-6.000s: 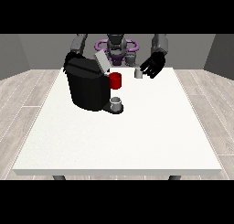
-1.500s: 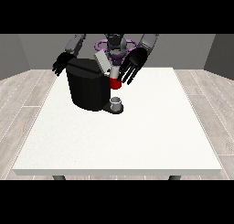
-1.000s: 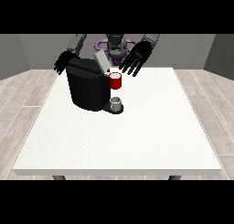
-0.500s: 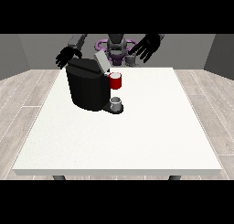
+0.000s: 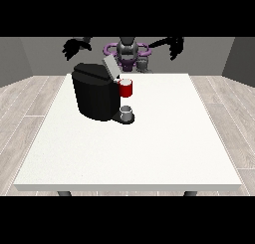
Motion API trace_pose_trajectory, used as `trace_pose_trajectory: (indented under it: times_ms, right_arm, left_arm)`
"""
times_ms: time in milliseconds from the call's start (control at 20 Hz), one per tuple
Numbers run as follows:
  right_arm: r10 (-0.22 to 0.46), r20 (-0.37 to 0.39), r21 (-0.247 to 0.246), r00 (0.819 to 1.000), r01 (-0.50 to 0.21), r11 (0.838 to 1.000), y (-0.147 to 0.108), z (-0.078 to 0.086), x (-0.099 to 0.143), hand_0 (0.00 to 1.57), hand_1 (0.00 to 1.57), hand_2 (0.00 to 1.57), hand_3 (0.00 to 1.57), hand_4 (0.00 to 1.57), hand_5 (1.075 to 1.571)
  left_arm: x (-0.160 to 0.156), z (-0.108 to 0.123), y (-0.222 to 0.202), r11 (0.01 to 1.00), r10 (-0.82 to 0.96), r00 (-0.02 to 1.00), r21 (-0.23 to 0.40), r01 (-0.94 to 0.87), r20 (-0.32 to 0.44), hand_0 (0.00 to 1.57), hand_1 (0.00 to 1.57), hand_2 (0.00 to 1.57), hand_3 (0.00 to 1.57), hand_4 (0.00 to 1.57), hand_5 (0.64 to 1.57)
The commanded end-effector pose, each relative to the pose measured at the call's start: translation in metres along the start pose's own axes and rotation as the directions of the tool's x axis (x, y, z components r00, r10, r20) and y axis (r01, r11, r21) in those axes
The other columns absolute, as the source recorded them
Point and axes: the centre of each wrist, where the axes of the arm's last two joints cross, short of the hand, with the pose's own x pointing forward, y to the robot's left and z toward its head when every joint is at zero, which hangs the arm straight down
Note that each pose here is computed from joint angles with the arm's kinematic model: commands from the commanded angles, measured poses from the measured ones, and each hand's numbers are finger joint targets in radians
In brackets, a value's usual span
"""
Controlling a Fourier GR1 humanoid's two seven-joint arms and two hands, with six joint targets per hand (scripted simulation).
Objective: Insert the coffee pod into the coffee machine and close the lid
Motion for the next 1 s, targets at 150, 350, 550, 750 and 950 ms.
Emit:
trace_pose_trajectory:
  times_ms: [150,350,550,750,950]
  right_arm:
    - [0.050,0.056,0.072,0.997,-0.054,0.996,-0.014,-0.013,0.031,0.00,0.00,0.00,0.00,0.00,1.571]
    - [0.022,0.112,0.178,0.994,-0.042,0.983,-0.001,-0.026,0.071,0.00,0.00,0.00,0.00,0.00,1.571]
    - [0.054,0.113,0.232,0.992,-0.079,0.969,0.032,-0.018,0.070,0.00,0.00,0.00,0.00,0.00,1.571]
    - [0.083,0.143,0.253,0.986,-0.118,0.960,0.007,-0.030,0.071,0.00,0.00,0.00,0.00,0.24,1.571]
    - [0.059,0.182,0.295,0.981,-0.112,0.949,0.049,-0.030,0.089,0.00,0.00,0.00,0.00,0.00,1.571]
  left_arm:
    - [-0.043,0.028,-0.030,0.978,0.206,0.976,-0.007,-0.207,-0.076,0.00,0.00,0.00,0.00,0.00,1.571]
    - [-0.047,0.035,-0.028,0.970,0.243,0.969,0.040,-0.241,-0.055,0.00,0.00,0.00,0.00,0.00,1.571]
    - [-0.062,0.054,-0.026,0.958,0.284,0.957,0.044,-0.282,-0.061,0.00,0.00,0.00,0.00,0.14,1.571]
    - [-0.041,0.049,-0.031,0.952,0.305,0.952,0.036,-0.304,-0.012,0.00,0.00,0.00,0.00,0.00,1.571]
    - [-0.041,0.064,-0.026,0.956,0.290,0.957,0.042,-0.290,0.011,0.00,0.00,0.00,0.00,0.22,1.571]
